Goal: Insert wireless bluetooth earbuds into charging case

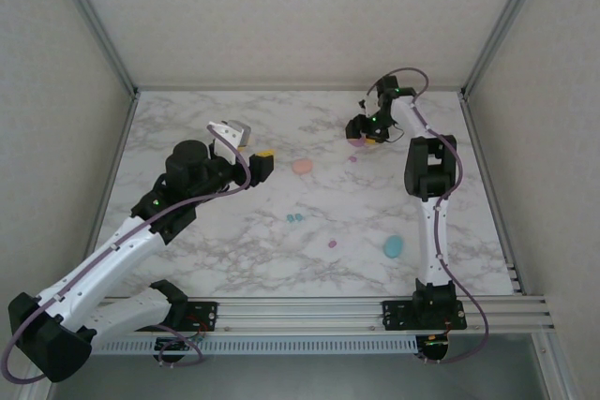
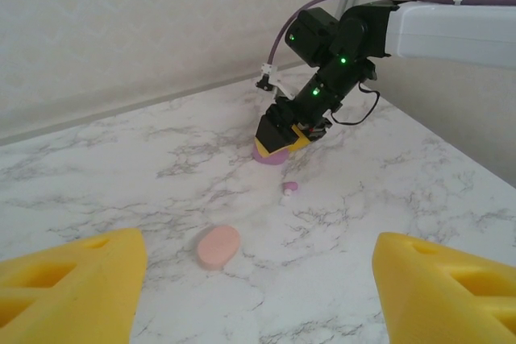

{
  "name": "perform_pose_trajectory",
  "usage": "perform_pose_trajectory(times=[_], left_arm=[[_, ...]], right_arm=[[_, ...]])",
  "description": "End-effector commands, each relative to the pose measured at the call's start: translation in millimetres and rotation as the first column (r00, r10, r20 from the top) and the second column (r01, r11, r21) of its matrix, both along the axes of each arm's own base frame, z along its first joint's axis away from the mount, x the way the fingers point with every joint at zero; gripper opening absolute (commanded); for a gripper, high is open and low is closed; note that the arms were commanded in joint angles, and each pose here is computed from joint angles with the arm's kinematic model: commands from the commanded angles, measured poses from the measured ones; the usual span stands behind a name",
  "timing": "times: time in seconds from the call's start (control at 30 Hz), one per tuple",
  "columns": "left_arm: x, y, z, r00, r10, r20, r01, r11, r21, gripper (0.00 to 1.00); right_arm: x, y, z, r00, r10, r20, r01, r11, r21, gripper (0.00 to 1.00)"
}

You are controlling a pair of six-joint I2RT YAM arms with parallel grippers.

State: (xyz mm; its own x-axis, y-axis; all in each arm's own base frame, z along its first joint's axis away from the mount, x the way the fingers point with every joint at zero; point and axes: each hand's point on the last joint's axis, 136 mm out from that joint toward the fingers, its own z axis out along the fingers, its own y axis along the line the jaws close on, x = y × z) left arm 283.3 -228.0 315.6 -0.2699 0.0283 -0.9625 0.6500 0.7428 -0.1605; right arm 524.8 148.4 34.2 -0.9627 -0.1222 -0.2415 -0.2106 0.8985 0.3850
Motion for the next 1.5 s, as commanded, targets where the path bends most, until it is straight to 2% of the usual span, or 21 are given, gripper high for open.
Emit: perform_pose_trajectory(times=[0.0,0.1,0.33,0.63,0.83,1.13,1.3,1.47], left_arm=[[-1,0,18,0.999,-0.009,0.034,0.010,1.000,-0.029,0.74],[-1,1,17,0.999,-0.009,0.033,0.010,1.000,-0.029,0.74],[0,1,17,0.999,-0.007,0.033,0.008,1.000,-0.026,0.75],[1,0,15,1.000,-0.007,0.028,0.007,1.000,-0.023,0.75],[1,1,15,1.000,-0.001,0.029,0.002,1.000,-0.021,0.75],[3,0,15,1.000,0.002,0.020,-0.002,1.000,-0.027,0.75],[13,10,16,0.995,0.095,-0.038,-0.097,0.993,-0.067,0.76],[26,19,14,0.968,0.165,-0.187,-0.189,0.975,-0.119,0.77]], right_arm=[[-7,-3,19,0.998,0.037,0.055,-0.029,0.990,-0.141,0.62],[-4,-10,13,0.993,0.080,0.087,-0.053,0.960,-0.274,0.61],[-8,-1,3,0.973,0.214,0.091,-0.166,0.912,-0.375,0.60],[-1,2,7,0.965,0.230,0.123,-0.162,0.900,-0.405,0.57],[-2,9,4,0.965,0.234,0.115,-0.176,0.910,-0.375,0.53],[-6,8,2,0.968,0.231,0.101,-0.179,0.910,-0.373,0.36],[-12,29,50,0.954,0.229,0.195,-0.171,0.946,-0.275,0.33],[-40,61,147,0.872,0.235,0.429,-0.192,0.971,-0.141,0.33]])
